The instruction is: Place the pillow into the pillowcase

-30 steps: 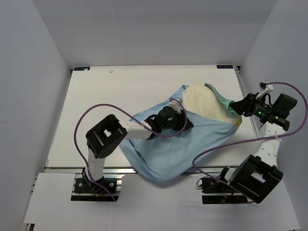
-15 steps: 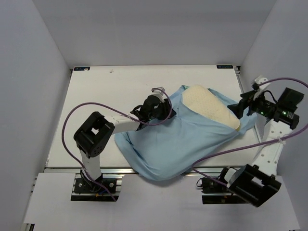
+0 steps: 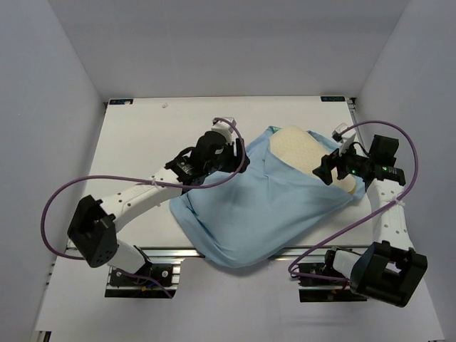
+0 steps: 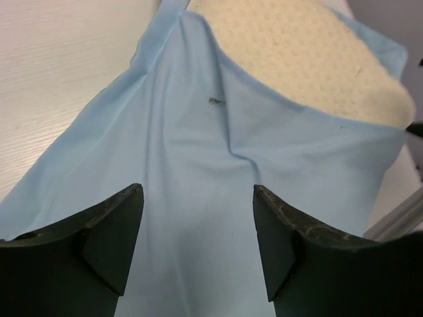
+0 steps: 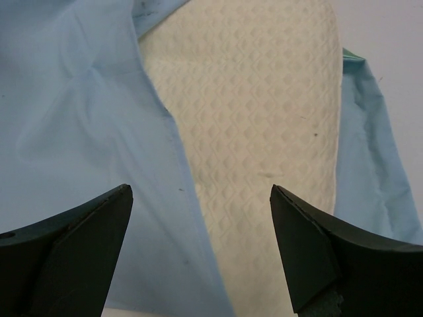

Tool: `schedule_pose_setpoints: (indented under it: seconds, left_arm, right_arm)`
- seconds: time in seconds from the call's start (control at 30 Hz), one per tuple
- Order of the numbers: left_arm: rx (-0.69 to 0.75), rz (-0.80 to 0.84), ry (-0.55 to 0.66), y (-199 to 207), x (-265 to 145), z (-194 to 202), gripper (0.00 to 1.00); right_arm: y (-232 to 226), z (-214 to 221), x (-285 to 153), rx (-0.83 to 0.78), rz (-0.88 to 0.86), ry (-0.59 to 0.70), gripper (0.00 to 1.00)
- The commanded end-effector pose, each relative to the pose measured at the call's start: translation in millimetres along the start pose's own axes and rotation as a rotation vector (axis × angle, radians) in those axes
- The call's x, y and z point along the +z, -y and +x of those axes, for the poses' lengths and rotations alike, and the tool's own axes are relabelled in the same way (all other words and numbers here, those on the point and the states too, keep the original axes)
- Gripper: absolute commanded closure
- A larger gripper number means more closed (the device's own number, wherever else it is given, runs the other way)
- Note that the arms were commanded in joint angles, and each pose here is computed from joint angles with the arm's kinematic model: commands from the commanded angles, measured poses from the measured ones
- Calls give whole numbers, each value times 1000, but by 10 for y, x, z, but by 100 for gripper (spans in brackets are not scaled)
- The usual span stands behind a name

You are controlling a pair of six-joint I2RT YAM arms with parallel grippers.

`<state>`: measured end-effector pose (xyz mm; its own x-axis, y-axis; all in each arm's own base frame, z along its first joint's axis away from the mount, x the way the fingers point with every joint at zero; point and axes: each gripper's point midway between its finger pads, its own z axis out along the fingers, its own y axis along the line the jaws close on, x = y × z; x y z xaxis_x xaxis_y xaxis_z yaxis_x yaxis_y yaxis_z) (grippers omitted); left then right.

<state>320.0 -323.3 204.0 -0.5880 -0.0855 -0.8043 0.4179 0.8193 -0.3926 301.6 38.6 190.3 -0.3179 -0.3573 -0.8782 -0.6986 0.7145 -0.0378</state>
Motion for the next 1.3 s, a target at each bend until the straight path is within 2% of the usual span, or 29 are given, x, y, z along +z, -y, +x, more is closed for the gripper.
schedule_pose_setpoints:
  seconds: [0.0, 0.1, 0.17, 0.27, 0.3, 0.47, 0.63, 0.77, 0.9, 1.03, 1.07, 1.17, 1.23, 1.27]
  left_arm:
    - [158, -283, -169, -554, -310, 390, 23]
    - [203, -450, -176, -894, -447, 418, 18]
    - [180, -519, -179, -1140, -488, 364, 16]
    - [109, -515, -225, -1372, -470, 392, 16]
    - [69, -534, -210, -1537, -478, 314, 16]
    - [-23, -477, -223, -1796, -425, 336, 16]
    - [-83, -286, -379, -1677, -241, 782, 17]
    - [-96, -172, -382, -1521, -216, 852, 18]
    - [-87, -205, -398, -1604, -240, 925, 20]
    - [-115, -298, -447, -1898, -265, 1130, 46]
    - [-126, -306, -452, -1937, -265, 1153, 57]
    - [-162, -282, -419, -1962, -285, 1089, 73]
    - [-189, -269, -367, -1997, -328, 925, 79]
    - [-212, -210, -343, -1937, -320, 832, 81]
  right_arm:
    - [121, -222, -20, -8, 44, 54, 11]
    - [41, -288, -58, -15, 34, 89, 11]
    - [-7, -291, -74, -16, 25, 95, 11]
    - [-77, -322, -124, -37, 17, 103, 11]
    - [-98, -335, -148, -47, 19, 106, 11]
    - [-224, -267, -183, -62, 1, 102, 11]
    - [-311, -229, -186, -54, -24, 104, 10]
    - [-326, -197, -191, -57, -24, 98, 10]
    - [-338, -190, -186, -54, -31, 99, 11]
    - [-367, -192, -184, -43, -43, 104, 11]
    - [-372, -194, -186, -43, -44, 105, 10]
    - [-387, -183, -188, -40, -46, 105, 11]
    - [-400, -153, -186, -38, -48, 101, 11]
    - [-410, -151, -182, -40, -51, 103, 10]
